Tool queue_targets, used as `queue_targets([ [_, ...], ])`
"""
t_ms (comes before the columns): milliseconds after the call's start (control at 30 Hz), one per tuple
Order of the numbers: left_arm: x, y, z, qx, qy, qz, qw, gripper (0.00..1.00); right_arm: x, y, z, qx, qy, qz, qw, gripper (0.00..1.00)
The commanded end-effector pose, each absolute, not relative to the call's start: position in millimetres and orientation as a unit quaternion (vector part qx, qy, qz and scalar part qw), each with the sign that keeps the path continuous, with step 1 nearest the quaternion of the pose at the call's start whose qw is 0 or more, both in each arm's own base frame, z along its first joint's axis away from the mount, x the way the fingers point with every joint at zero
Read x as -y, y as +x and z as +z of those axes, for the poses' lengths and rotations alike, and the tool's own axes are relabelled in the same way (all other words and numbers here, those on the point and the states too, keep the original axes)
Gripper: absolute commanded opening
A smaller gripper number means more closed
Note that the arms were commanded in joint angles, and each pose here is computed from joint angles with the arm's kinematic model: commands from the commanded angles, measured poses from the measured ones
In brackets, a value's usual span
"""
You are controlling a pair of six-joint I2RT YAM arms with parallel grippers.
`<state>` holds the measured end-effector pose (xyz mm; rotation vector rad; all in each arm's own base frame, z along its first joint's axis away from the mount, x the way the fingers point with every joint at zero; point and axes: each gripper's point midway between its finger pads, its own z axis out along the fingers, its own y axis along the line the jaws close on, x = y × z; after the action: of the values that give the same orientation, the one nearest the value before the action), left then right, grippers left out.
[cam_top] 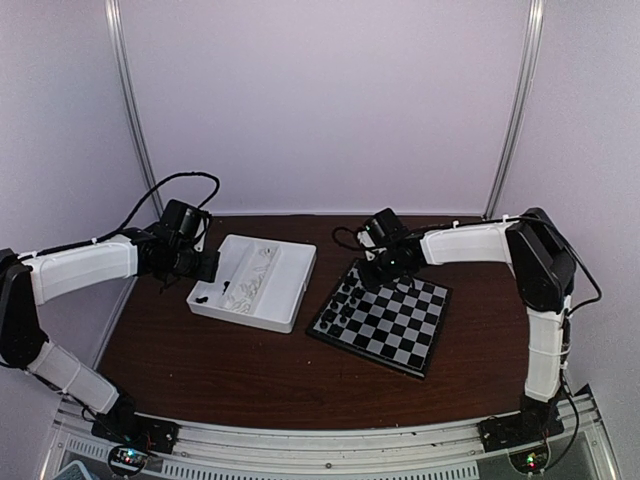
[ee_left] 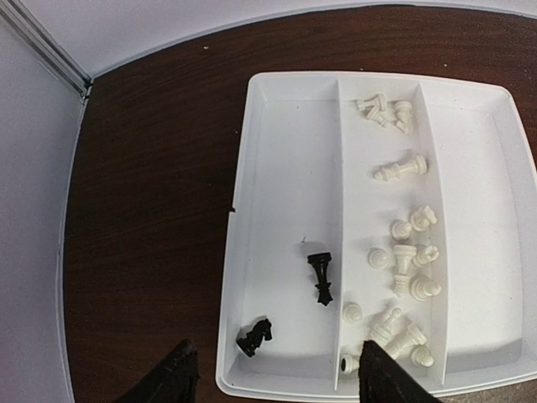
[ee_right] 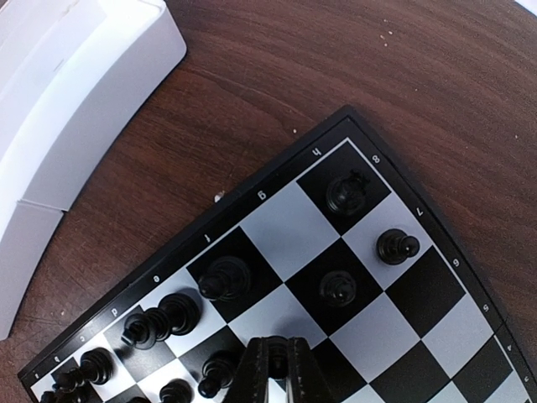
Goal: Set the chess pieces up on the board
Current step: Place the chess piece on the chessboard.
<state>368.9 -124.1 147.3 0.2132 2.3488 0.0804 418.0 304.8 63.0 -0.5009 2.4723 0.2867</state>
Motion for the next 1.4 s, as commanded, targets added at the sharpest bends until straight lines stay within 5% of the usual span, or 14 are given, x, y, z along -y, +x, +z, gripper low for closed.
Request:
queue_targets([
  [0, 125.3, 380.2, 160.5, -0.914, 0.073, 0.025, 0.398, 0.66, -310.0, 427.3, 65.0, -0.925, -0.192, 0.101, 0.311, 0.03],
  [767, 130.3, 382.3, 154.3, -0.917, 0.073, 0.013, 0.392, 0.65, -313.3, 431.6, 57.9, -0.926, -0.195, 0.097, 0.309, 0.11],
  [1367, 119.2, 377.6, 157.2, -0.921, 0.062, 0.019, 0.385, 0.66, -302.8, 424.2, 118.6, -0.912, -0.192, 0.102, 0.349, 0.23],
])
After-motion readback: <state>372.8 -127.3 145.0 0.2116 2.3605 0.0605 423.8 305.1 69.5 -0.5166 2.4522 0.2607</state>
